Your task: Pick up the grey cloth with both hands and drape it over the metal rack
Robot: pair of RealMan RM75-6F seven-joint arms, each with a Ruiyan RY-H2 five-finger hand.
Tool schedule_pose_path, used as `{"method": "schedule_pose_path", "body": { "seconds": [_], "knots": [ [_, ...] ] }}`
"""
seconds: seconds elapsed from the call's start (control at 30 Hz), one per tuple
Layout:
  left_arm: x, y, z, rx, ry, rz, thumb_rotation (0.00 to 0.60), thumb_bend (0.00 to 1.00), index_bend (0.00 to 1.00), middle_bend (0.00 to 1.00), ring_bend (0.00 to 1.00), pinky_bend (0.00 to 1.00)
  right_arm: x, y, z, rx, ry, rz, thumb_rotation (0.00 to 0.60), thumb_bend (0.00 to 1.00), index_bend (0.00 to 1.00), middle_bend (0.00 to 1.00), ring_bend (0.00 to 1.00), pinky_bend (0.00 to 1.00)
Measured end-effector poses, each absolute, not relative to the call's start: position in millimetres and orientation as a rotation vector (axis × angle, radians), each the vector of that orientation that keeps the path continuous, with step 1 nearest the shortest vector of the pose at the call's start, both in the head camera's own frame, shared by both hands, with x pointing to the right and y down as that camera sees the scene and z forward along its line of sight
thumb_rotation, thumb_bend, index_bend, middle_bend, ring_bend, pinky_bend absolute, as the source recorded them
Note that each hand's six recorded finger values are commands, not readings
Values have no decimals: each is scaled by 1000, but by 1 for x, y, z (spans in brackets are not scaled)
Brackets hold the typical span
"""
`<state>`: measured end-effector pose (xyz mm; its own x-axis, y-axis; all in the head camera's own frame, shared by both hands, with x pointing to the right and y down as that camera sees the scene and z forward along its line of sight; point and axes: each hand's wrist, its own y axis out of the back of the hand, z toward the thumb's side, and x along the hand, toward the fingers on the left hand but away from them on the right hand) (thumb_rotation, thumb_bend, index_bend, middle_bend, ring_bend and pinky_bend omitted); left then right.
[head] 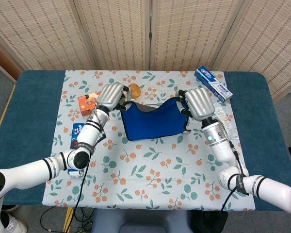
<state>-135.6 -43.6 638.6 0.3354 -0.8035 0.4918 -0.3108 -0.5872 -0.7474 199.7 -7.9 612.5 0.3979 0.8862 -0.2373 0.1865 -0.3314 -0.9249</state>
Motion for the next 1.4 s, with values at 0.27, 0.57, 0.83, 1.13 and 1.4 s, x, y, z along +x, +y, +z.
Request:
{"method": "schedule_pose_path", "body": {
  "seconds": [0.27, 0.57, 0.83, 1.13, 1.4],
  "knots": [
    [-140, -51, 643, -2048, 987, -1243, 600, 359, 649, 1000, 973, 1000, 189, -18, 621, -1768, -937, 1021, 600, 509, 671, 933, 919, 1000],
    [-150, -64, 649, -1987, 1018, -1281, 600, 359, 650, 1000, 973, 1000, 180, -27, 633, -1767, -936, 1052, 600, 509, 671, 931, 919, 1000],
    [-158, -77, 653, -1937, 1058, -1311, 600, 358, 650, 1000, 973, 1000, 180, -31, 640, -1756, -939, 1083, 600, 510, 671, 931, 919, 1000],
    [-153, -79, 663, -1922, 1033, -1336, 600, 359, 645, 1000, 966, 1000, 178, -33, 652, -1754, -926, 1118, 600, 509, 671, 928, 920, 1000],
    [-148, -80, 671, -1887, 1001, -1355, 600, 359, 631, 1000, 953, 1000, 175, -37, 660, -1739, -917, 1149, 600, 508, 671, 921, 919, 1000]
  ]
}}
